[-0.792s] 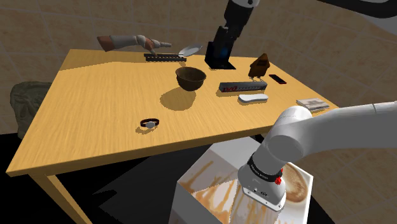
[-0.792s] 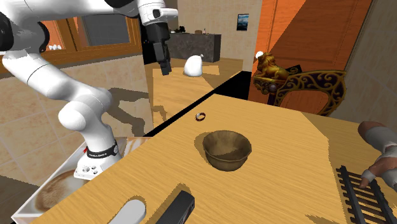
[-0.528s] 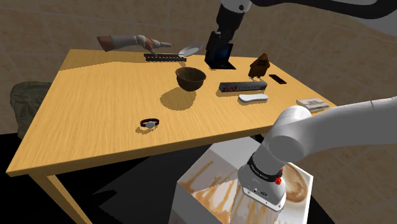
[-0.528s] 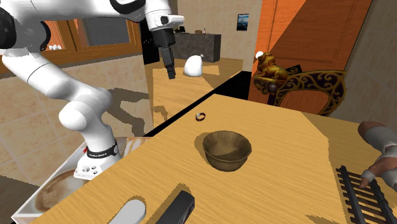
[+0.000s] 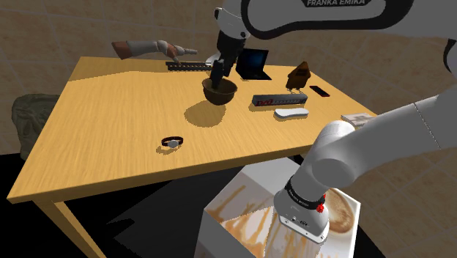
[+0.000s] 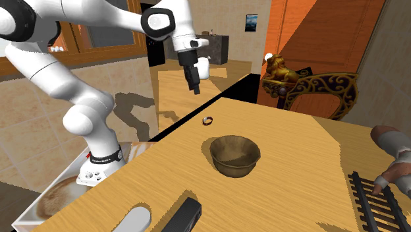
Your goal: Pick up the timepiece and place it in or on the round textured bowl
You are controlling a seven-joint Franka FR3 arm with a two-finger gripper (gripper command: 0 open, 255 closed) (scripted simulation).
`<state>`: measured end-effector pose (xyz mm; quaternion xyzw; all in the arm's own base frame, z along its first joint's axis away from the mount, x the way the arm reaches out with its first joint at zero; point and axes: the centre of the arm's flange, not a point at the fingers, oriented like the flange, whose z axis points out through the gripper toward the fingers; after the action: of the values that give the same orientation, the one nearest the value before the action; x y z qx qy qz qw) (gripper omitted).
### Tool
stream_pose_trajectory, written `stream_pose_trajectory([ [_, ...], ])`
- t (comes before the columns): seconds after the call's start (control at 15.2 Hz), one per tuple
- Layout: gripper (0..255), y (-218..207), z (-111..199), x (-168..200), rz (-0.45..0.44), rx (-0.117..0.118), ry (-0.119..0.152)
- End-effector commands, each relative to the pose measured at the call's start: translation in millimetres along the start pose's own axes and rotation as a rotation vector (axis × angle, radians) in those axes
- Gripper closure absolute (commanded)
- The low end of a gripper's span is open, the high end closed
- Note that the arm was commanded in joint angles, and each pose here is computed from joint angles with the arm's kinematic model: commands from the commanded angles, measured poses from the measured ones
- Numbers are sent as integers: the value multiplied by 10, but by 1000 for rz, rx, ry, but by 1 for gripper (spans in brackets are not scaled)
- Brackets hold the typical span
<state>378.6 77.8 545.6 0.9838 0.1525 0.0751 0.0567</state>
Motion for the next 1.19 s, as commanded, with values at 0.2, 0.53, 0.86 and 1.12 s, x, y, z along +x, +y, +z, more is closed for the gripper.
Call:
stream_pose_trajectory([
  [0.2, 0, -370, 408, 304, -126, 24, 1],
  [0.53, 0, -778, 823, 571, -251, 47, 1],
  [0.86, 0, -1225, 1229, 784, -376, 71, 1],
  [1.12, 0, -1606, 1545, 914, -476, 90, 1],
])
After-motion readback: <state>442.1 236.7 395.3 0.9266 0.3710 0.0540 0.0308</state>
